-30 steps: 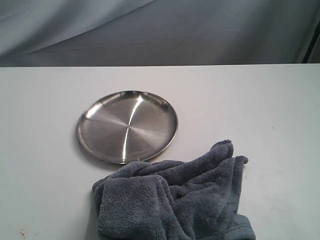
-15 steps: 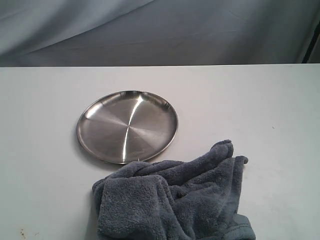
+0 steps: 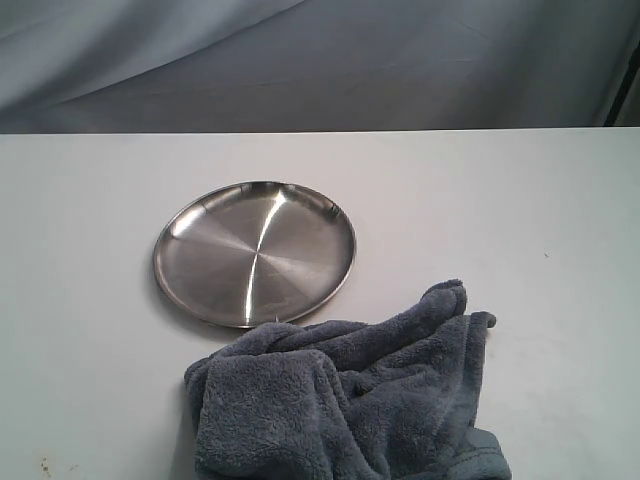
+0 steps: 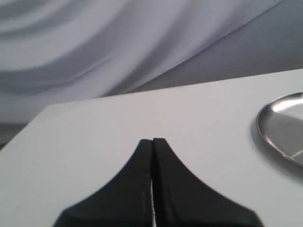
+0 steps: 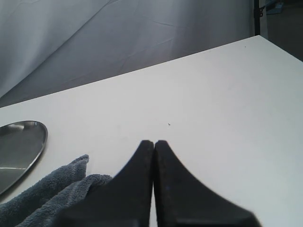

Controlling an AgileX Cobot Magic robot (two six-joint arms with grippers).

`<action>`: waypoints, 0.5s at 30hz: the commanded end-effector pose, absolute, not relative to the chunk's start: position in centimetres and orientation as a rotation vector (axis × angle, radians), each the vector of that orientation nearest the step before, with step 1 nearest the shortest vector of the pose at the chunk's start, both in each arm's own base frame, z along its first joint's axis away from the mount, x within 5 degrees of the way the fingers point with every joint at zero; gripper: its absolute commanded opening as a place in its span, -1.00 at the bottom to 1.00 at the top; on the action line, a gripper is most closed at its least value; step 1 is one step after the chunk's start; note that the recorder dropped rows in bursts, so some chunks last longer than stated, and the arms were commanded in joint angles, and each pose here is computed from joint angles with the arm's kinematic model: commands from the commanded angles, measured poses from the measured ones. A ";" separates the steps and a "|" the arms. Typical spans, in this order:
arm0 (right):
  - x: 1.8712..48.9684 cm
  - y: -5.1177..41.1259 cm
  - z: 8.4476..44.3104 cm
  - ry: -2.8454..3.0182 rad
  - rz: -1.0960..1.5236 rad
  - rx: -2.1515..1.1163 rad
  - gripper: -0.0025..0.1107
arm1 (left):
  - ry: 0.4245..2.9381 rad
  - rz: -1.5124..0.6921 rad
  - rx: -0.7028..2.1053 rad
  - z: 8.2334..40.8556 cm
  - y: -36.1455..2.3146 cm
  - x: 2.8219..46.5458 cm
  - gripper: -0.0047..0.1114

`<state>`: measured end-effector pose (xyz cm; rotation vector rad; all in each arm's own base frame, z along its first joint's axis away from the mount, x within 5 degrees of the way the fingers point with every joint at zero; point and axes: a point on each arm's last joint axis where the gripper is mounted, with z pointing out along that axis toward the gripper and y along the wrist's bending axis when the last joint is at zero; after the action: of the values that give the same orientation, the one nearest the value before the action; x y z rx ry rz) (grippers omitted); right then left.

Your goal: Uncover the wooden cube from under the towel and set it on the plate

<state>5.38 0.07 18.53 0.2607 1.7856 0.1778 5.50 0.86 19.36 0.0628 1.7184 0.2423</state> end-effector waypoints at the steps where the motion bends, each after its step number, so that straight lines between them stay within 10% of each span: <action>1: 5.4 0.0 18.4 1.792 0.165 0.250 -0.96 | 1.535 0.290 0.140 20.9 0.6 5.6 -0.92; 15: 5.4 0.0 18.4 1.792 0.165 0.250 -0.96 | 1.176 -0.038 -0.010 24.0 -0.4 5.0 -0.92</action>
<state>5.38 0.07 18.53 0.2607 1.7856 0.1778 5.24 -0.11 23.42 0.0566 1.2622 0.1103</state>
